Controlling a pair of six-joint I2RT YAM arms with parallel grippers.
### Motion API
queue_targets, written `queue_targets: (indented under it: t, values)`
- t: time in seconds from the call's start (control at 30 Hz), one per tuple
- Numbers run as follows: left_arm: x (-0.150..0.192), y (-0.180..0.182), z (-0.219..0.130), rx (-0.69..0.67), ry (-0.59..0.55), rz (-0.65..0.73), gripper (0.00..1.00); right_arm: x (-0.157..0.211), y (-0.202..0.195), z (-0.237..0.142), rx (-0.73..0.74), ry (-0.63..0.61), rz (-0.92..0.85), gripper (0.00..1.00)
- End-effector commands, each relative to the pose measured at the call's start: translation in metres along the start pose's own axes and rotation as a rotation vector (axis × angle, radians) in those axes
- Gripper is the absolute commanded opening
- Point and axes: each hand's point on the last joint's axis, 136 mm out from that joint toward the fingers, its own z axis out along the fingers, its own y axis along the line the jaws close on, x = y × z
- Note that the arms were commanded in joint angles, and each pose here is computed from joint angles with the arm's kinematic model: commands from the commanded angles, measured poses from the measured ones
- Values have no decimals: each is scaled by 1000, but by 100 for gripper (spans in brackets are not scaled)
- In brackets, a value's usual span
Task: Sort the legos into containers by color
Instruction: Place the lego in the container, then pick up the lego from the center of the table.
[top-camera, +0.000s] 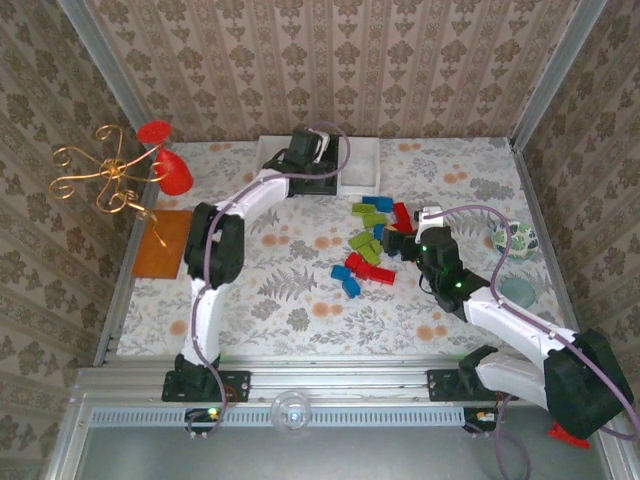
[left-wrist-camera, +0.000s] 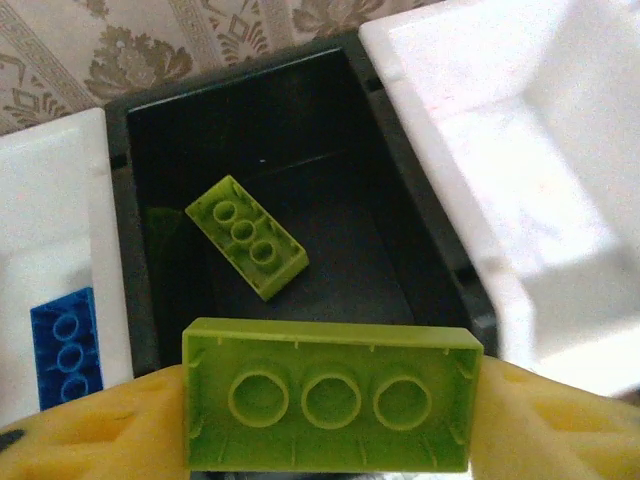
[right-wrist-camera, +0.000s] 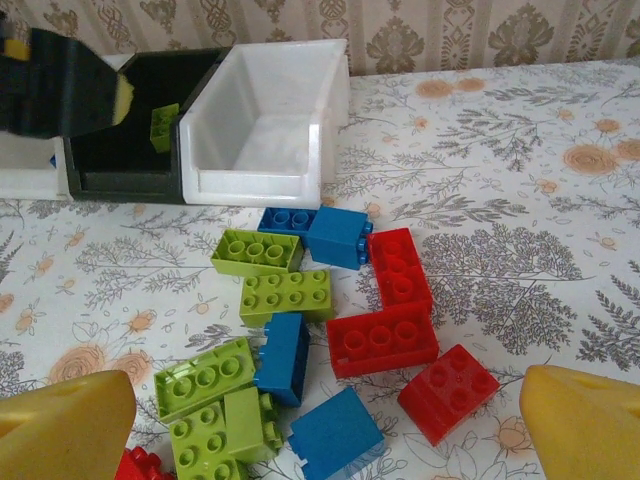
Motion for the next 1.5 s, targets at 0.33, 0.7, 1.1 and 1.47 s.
queue_targets:
  t: [0.33,0.7,1.1,1.47]
  values:
    - [35,-61,-118,267,-59,-111,100,5,-4,6,30,35,10,100]
    - [171,-172,-181,526,231,-19,76,-7,-19,-6,85,-25,23,100]
    - [195,-209,-153,431,348,29,58,-11,-36,-14,115,-55,87,100]
    - [203,-220,-136,358,371,120,53,-9,-36,-11,114,-43,91,100]
